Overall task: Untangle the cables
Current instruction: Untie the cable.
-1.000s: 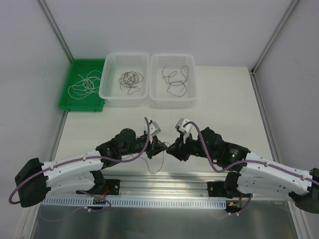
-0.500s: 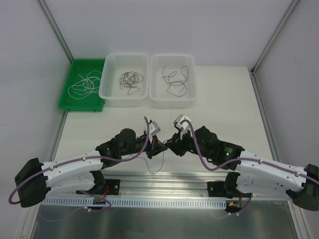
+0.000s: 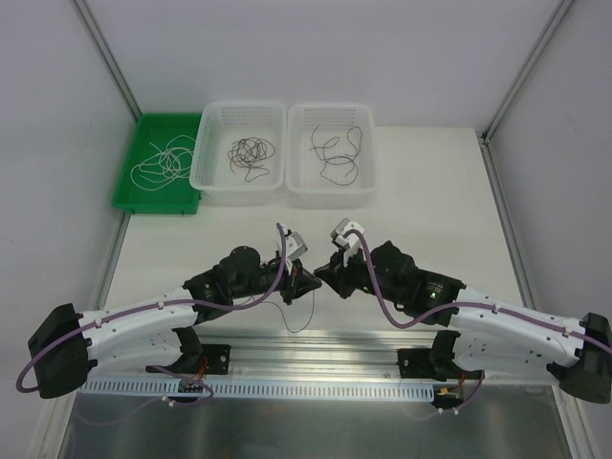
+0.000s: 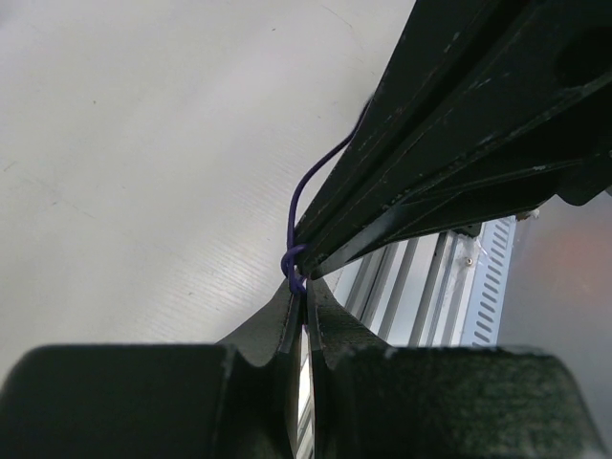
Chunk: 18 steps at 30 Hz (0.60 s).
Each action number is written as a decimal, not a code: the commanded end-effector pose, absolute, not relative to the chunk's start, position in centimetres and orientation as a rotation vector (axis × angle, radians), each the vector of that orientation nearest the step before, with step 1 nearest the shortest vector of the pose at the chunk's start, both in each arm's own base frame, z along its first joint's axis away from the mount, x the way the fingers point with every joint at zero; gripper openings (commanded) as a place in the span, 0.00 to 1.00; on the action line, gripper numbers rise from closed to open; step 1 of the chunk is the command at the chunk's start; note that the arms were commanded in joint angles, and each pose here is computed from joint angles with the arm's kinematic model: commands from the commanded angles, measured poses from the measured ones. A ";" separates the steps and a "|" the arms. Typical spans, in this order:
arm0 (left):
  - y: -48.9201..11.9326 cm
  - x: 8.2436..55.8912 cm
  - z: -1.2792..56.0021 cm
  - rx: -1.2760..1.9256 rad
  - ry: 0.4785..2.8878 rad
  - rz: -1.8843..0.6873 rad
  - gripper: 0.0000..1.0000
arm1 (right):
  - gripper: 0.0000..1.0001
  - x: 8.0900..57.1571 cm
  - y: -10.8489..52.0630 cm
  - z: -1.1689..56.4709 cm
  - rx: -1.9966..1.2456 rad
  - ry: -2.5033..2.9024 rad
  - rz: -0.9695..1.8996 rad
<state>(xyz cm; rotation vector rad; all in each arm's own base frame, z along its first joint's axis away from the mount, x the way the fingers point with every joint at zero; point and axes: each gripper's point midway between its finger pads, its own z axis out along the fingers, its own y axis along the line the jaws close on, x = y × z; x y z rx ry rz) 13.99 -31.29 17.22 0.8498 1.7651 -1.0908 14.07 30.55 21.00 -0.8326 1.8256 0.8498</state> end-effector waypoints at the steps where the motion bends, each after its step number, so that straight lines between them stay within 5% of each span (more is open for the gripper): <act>1: -31.6 14.1 19.9 0.824 1.695 -1.138 0.00 | 0.04 14.5 31.4 23.5 -0.795 1.747 0.882; 12: -30.1 15.2 18.6 0.734 1.707 -1.058 0.02 | 0.01 15.9 28.8 23.0 -0.688 1.831 0.780; 18: -29.1 14.8 19.5 0.787 1.603 -1.023 0.45 | 0.01 14.8 29.0 22.3 -0.810 1.885 0.771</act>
